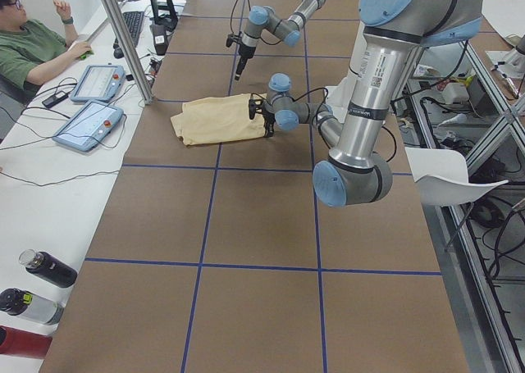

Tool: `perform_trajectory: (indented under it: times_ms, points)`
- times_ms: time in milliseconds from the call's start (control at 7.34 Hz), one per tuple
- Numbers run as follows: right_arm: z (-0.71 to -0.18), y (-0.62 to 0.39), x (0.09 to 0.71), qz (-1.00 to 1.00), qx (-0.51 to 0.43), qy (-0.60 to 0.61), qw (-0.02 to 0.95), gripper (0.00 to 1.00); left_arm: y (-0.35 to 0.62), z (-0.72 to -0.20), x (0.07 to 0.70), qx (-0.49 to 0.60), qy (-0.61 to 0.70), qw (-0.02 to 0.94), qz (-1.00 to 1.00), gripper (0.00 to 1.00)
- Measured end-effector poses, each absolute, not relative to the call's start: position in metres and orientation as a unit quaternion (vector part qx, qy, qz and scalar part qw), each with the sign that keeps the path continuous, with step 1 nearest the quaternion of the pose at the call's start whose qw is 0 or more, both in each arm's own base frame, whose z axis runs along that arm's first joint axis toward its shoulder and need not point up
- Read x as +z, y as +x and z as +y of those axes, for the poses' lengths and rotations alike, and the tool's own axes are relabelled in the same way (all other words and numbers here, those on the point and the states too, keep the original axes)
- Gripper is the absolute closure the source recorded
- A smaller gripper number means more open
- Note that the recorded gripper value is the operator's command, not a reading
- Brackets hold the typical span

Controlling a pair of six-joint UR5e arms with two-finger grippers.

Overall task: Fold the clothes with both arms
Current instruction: 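Move the left gripper to the near corner while the right gripper approaches the other corner, then grasp the near corners of the folded shirt with both grippers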

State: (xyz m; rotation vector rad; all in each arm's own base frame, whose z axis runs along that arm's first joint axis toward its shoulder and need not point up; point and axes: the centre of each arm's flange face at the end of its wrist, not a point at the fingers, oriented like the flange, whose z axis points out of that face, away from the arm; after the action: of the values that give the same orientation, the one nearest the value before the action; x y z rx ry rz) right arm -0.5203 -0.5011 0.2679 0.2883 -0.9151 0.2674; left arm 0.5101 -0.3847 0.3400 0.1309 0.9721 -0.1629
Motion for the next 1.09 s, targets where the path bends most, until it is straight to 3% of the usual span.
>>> perform_trajectory:
  times_ms: [136, 273, 818, 1090]
  points:
    - [-0.501, -0.521, 0.269, -0.438, 0.128, 0.138, 0.879, 0.01, 0.512, -0.381, 0.338, -0.075, 0.062, 0.878, 0.468, 0.65]
    - [-0.501, -0.521, 0.269, -0.438, 0.128, 0.138, 0.879, 0.01, 0.513, -0.379, 0.337, -0.073, 0.061, 0.878, 0.469, 0.99]
    - [-0.496, -0.531, 0.271, -0.437, 0.129, 0.131, 0.881, 0.03, 0.512, -0.378, 0.335, -0.07, 0.063, 0.877, 0.471, 1.0]
    - [-0.489, -0.548, 0.266, -0.439, 0.162, 0.116, 0.876, 0.15, 0.512, -0.378, 0.334, -0.069, 0.064, 0.877, 0.472, 1.0]
